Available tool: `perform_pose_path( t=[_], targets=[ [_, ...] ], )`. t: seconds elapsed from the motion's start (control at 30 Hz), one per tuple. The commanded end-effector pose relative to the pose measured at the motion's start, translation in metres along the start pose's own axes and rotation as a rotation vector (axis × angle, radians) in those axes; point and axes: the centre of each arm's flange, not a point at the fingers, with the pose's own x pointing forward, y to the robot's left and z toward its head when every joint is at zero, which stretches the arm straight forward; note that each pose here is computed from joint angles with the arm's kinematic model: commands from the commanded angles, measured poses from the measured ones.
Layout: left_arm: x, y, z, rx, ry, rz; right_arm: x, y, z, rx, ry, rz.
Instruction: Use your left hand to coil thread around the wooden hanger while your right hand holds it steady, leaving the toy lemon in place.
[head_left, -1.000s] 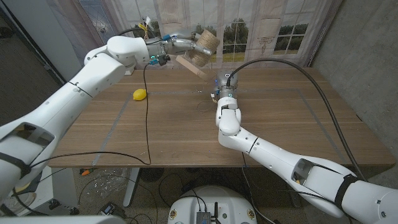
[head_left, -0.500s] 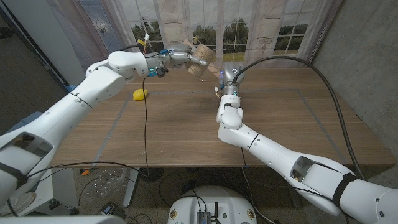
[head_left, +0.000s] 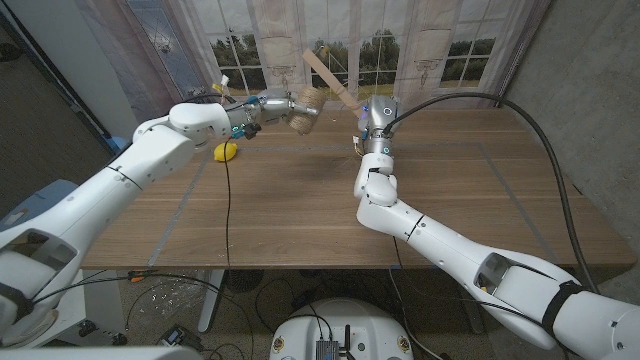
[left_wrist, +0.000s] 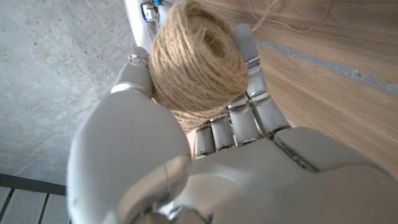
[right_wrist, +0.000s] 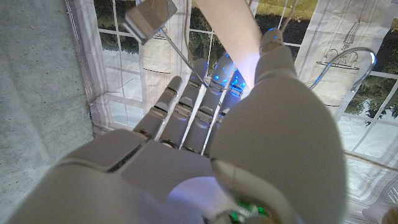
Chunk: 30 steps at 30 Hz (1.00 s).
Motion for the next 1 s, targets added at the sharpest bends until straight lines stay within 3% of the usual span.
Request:
perform_pose_path(
  t=[0.03, 0.33, 0.67, 0.93, 1.0],
  targets=[
    [-0.016, 0.014, -0.036, -0.047, 0.078, 0.113, -0.004, -0.006, -0.011, 0.030, -0.012, -0.073],
    [-0.025, 0.023, -0.052, -0.059, 0.120, 0.196, -0.011, -0.005, -0.019, 0.033, -0.065, -0.119],
    [-0.030, 0.030, -0.064, -0.048, 0.174, 0.260, -0.015, -0.005, -0.026, 0.008, -0.110, -0.122],
    [-0.032, 0.034, -0.068, 0.000, 0.224, 0.300, -0.013, -0.012, -0.028, -0.090, -0.191, -0.007],
    [-0.032, 0.035, -0.069, 0.007, 0.233, 0.303, -0.012, -0.012, -0.027, -0.114, -0.189, 0.018]
  ],
)
